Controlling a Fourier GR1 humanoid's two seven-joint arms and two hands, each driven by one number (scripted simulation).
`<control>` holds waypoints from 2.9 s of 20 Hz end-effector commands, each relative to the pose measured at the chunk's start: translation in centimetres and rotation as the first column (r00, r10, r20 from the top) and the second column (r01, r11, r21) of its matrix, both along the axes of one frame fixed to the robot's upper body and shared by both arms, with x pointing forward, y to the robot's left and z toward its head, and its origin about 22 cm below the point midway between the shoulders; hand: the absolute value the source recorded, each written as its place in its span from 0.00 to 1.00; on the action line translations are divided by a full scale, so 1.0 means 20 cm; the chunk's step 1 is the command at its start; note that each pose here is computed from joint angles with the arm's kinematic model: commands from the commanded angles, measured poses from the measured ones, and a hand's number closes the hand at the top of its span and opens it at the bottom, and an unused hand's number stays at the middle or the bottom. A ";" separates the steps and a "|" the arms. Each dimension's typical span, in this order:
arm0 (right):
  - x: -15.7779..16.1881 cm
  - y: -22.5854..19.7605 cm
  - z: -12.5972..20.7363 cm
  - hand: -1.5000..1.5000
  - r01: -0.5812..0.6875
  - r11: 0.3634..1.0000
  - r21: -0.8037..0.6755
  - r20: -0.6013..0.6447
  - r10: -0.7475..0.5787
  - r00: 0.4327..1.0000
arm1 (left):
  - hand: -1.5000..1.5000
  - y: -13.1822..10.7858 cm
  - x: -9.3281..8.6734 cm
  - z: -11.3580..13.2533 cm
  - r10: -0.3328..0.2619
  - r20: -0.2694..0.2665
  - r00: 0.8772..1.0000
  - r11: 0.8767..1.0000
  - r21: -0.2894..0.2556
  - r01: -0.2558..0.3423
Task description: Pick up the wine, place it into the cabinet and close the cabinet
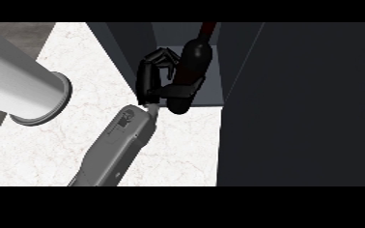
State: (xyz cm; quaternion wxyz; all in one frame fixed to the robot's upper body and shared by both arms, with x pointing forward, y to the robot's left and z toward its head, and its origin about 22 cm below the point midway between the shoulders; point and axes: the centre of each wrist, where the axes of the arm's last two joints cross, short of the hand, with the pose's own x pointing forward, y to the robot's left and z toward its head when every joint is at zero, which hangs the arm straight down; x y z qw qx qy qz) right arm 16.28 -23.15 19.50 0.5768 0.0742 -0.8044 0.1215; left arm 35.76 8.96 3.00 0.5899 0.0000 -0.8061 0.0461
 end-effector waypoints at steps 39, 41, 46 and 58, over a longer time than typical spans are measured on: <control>-0.10 0.04 0.00 0.00 -0.120 0.991 0.050 0.031 0.119 0.992 | 1.00 0.13 0.38 0.04 0.162 -0.049 0.986 0.983 -0.084 -0.166; -0.10 0.06 0.05 0.00 -0.121 0.991 0.060 0.048 0.118 0.992 | 1.00 0.12 0.39 0.05 0.160 -0.041 0.986 0.984 -0.070 -0.163; -0.10 0.04 0.04 0.00 -0.094 0.994 0.054 0.042 0.091 0.995 | 1.00 0.17 0.36 -0.04 0.178 -0.044 0.983 0.982 -0.060 -0.181; -0.04 0.05 0.05 0.00 -0.135 0.990 0.039 0.041 0.134 0.990 | 0.00 0.18 0.32 -0.13 0.230 -0.063 0.971 0.972 0.073 -0.225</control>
